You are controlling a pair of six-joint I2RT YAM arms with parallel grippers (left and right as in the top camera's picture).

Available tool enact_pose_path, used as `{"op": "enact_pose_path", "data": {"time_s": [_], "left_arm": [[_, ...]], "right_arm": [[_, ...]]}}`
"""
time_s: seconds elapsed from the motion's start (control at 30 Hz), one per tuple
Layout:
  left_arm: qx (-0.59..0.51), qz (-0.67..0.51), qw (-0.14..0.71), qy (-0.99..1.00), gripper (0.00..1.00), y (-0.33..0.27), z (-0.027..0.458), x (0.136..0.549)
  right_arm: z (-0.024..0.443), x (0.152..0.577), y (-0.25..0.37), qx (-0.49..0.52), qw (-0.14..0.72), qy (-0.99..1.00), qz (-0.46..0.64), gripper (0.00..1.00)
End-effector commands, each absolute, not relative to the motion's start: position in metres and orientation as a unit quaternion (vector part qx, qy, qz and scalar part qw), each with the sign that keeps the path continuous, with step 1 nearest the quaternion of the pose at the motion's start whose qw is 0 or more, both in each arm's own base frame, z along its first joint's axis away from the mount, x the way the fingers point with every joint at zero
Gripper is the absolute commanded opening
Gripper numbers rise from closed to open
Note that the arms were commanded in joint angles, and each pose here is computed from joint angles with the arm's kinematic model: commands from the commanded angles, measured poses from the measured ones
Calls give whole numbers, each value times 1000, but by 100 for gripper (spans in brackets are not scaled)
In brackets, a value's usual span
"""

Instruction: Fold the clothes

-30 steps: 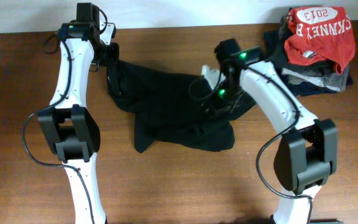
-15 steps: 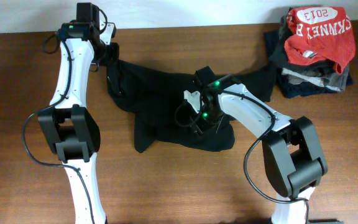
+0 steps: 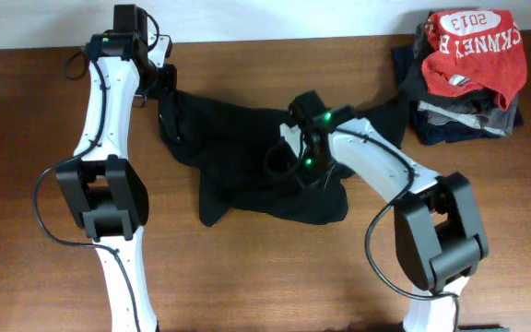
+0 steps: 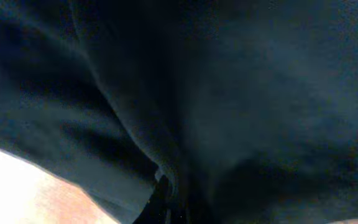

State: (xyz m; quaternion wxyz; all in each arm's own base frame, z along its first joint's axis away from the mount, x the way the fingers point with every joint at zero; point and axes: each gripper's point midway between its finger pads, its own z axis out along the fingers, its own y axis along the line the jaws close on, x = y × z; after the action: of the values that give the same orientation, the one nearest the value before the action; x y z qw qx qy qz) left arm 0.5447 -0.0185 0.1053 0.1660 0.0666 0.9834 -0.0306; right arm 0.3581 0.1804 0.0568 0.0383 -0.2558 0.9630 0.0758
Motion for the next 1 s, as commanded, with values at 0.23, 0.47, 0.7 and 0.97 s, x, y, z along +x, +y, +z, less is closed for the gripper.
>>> {"op": "enact_pose_path", "data": {"time_s": [0.23, 0.47, 0.7, 0.97], "left_arm": [[74, -25, 220, 972, 1, -14, 202, 534], [84, -5, 284, 955, 1, -9, 267, 523], [76, 21, 357, 931, 1, -2, 335, 499], [69, 38, 422, 903, 1, 3, 402, 461]], "right_arm": [[245, 405, 127, -180, 203, 960, 75, 4], [324, 404, 68, -116, 275, 953, 61, 4], [354, 393, 32, -72, 301, 949, 60, 4], [387, 373, 11, -42, 348, 935, 53, 4]]}}
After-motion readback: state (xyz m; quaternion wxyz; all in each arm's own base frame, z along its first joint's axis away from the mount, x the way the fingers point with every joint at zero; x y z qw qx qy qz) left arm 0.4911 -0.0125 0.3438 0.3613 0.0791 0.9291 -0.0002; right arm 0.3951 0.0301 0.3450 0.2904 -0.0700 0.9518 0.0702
